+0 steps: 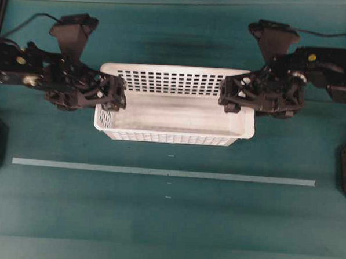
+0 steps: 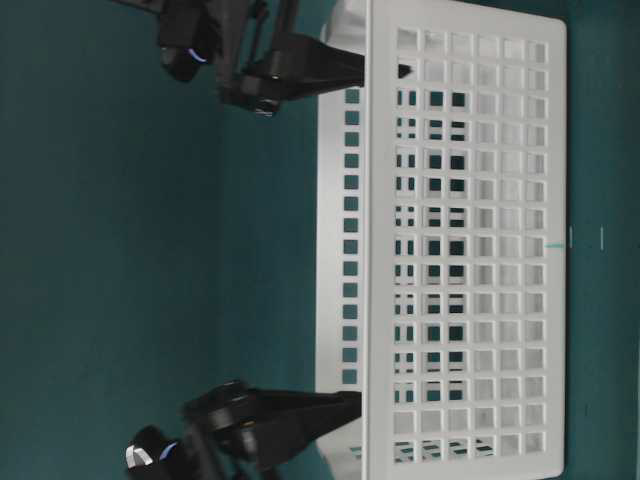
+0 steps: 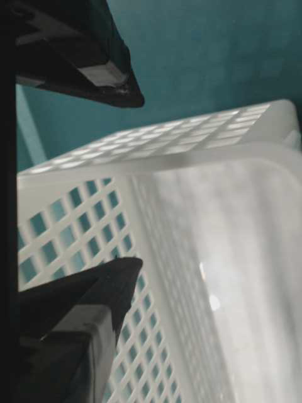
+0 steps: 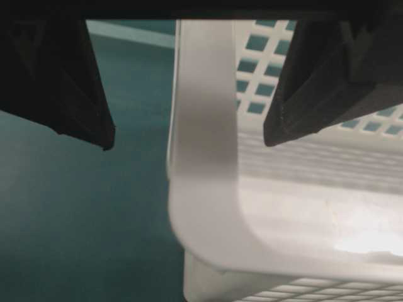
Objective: Lift the white basket with both hands.
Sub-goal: 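Lower both open grippers onto the rims and close on them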
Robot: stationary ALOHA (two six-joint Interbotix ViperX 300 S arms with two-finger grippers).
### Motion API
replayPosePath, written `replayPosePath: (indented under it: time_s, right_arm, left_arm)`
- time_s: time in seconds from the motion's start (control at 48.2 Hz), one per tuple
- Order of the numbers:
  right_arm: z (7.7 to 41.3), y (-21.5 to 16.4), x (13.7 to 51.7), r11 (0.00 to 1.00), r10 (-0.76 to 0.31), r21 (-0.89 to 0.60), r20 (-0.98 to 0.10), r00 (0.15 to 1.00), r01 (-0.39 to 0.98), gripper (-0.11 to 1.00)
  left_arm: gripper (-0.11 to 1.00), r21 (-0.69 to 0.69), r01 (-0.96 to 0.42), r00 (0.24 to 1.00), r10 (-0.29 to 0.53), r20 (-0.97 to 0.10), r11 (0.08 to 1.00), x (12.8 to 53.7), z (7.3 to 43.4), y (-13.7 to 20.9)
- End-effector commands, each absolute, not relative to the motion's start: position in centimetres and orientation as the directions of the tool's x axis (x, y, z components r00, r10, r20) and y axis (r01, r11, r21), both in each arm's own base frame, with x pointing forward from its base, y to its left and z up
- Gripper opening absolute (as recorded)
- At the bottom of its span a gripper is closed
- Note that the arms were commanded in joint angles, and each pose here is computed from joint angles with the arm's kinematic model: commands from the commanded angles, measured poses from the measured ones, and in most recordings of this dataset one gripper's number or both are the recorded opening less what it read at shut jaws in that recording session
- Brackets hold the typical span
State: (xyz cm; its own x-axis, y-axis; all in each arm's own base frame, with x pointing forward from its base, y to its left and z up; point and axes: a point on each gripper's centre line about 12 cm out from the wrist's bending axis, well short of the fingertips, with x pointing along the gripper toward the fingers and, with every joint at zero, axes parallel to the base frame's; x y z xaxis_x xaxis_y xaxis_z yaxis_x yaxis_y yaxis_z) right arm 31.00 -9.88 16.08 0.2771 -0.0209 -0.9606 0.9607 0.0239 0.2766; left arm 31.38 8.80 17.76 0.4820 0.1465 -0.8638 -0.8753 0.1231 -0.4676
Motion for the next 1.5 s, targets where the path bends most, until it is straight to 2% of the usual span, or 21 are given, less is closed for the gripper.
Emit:
replayPosePath:
  time_s: [0.0,0.644,0.81,0.893,0.955,1.1,1.184,1.225,1.474]
  right_arm:
    - [15.9,-9.9,31.3,0.029,-0.029,0.290,-0.956,0.291,0.956,0.96]
    - [14.9,-10.0,31.7,0.024,-0.030,0.288,-0.957,0.289,0.957,0.96]
    - [14.8,-10.1,31.9,0.028,-0.036,0.300,-0.953,0.301,0.953,0.94]
    - [14.7,-10.1,31.9,0.023,-0.034,0.301,-0.953,0.302,0.953,0.87]
    - [14.7,-10.1,31.9,0.020,-0.030,0.298,-0.954,0.299,0.954,0.78]
    - [14.4,-9.9,31.9,0.005,-0.017,0.295,-0.955,0.295,0.956,0.42]
    - [14.3,-10.0,32.0,0.004,-0.017,0.296,-0.955,0.296,0.955,0.19]
    - [14.2,-10.0,32.1,0.004,-0.017,0.296,-0.955,0.296,0.955,0.16]
    - [14.2,-10.0,32.1,0.008,-0.019,0.297,-0.955,0.297,0.955,0.16]
  left_arm:
    - [0.95,-0.479,-0.869,0.494,0.152,-0.856,0.127,31.9,17.7,9.1]
    - [0.94,-0.467,-0.876,0.481,0.149,-0.864,0.122,31.9,17.0,9.0]
    - [0.90,-0.459,-0.880,0.474,0.147,-0.868,0.122,31.8,16.8,9.0]
    - [0.81,-0.460,-0.880,0.474,0.147,-0.868,0.121,31.6,16.7,9.0]
    - [0.68,-0.461,-0.879,0.475,0.147,-0.868,0.123,31.6,16.7,9.0]
    - [0.26,-0.478,-0.869,0.493,0.151,-0.857,0.129,31.8,16.7,9.0]
    - [0.10,-0.494,-0.860,0.510,0.155,-0.846,0.132,31.9,16.8,9.0]
    - [0.07,-0.494,-0.860,0.510,0.155,-0.846,0.132,31.9,16.7,9.0]
    - [0.07,-0.488,-0.863,0.503,0.153,-0.850,0.129,31.6,16.5,8.9]
